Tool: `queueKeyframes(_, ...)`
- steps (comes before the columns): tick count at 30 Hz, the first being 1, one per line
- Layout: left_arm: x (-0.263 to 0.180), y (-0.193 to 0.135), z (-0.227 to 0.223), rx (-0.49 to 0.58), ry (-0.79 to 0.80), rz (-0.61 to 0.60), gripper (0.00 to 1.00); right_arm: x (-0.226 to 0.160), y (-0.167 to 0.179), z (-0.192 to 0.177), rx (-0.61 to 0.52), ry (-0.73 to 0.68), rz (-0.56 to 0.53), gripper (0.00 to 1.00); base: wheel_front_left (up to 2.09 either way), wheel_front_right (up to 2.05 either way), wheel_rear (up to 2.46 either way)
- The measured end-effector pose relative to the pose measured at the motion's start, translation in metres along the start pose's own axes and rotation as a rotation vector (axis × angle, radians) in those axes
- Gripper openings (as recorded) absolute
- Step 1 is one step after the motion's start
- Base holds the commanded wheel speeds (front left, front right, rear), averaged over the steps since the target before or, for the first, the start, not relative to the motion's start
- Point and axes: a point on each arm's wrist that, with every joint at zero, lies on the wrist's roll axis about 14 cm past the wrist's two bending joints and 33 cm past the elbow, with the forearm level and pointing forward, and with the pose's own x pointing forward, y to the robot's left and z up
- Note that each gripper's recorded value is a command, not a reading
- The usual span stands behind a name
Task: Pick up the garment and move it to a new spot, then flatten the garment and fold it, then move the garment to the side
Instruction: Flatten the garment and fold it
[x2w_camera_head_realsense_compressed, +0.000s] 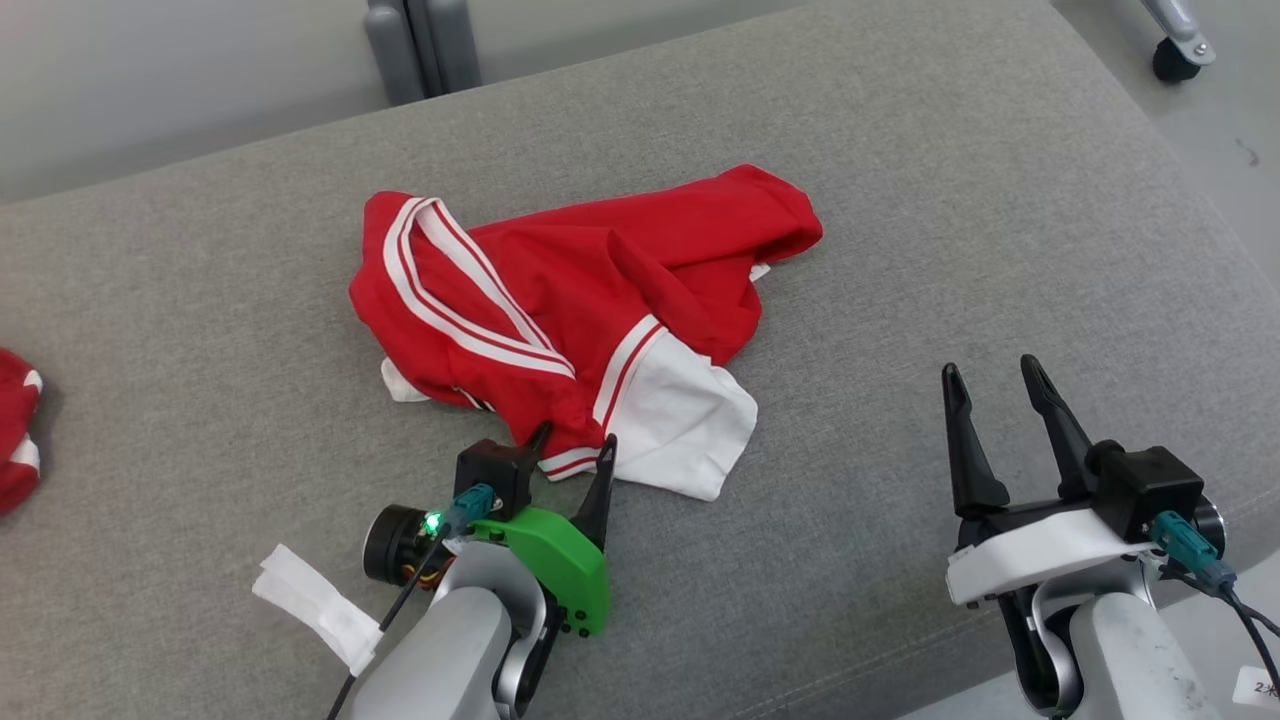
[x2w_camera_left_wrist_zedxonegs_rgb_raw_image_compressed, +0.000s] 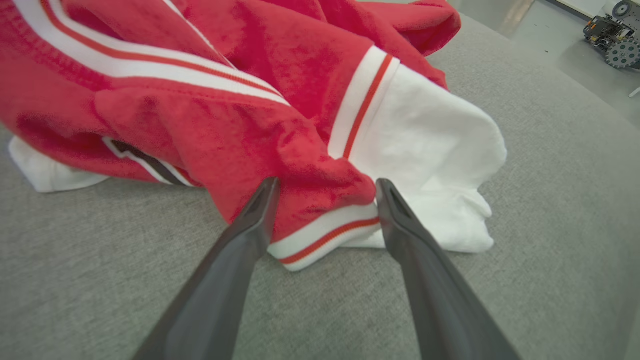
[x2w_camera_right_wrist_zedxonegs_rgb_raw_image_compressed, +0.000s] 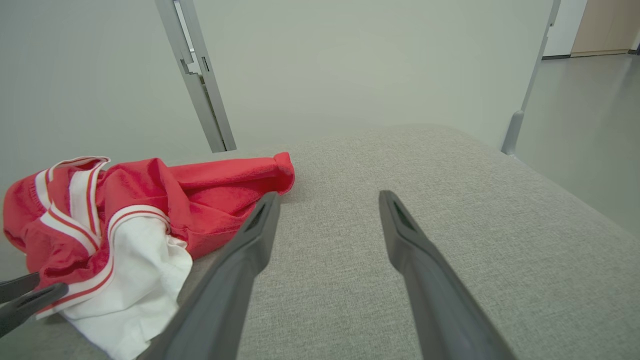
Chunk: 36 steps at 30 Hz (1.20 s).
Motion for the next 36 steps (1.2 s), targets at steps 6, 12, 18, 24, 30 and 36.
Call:
queueKeyframes(6,0.007,0.0,-0.007,-0.011,0.011,-0.007,0.0,0.0,-0.009,-0.005,-0.002,0.016,-0.029,1.0,0.0,0.0,0.0)
queueKeyframes(12,0.004,0.002,0.03,-0.029,-0.123,0.005,0.0,0.007,0.001,-0.005,0.001,0.012,0.002,1.0,0.0,0.0,0.0)
queueKeyframes(18,-0.022,0.031,0.087,-0.06,-0.325,0.112,0.0,0.014,0.016,-0.004,0.001,0.004,0.046,1.0,0.0,0.0,0.0)
queueKeyframes(24,-0.089,0.11,0.078,-0.089,-0.366,0.396,0.0,0.02,0.035,-0.003,0.006,-0.005,0.101,1.0,0.0,0.0,0.0)
queueKeyframes(30,-0.144,0.161,0.044,-0.154,-0.324,0.611,0.0,0.024,0.051,-0.001,0.01,-0.014,0.147,1.0,0.0,0.0,0.0)
queueKeyframes(36,-0.16,0.179,0.015,-0.204,-0.263,0.695,0.0,0.025,0.056,-0.004,0.008,-0.005,0.162,1.0,0.0,0.0,0.0)
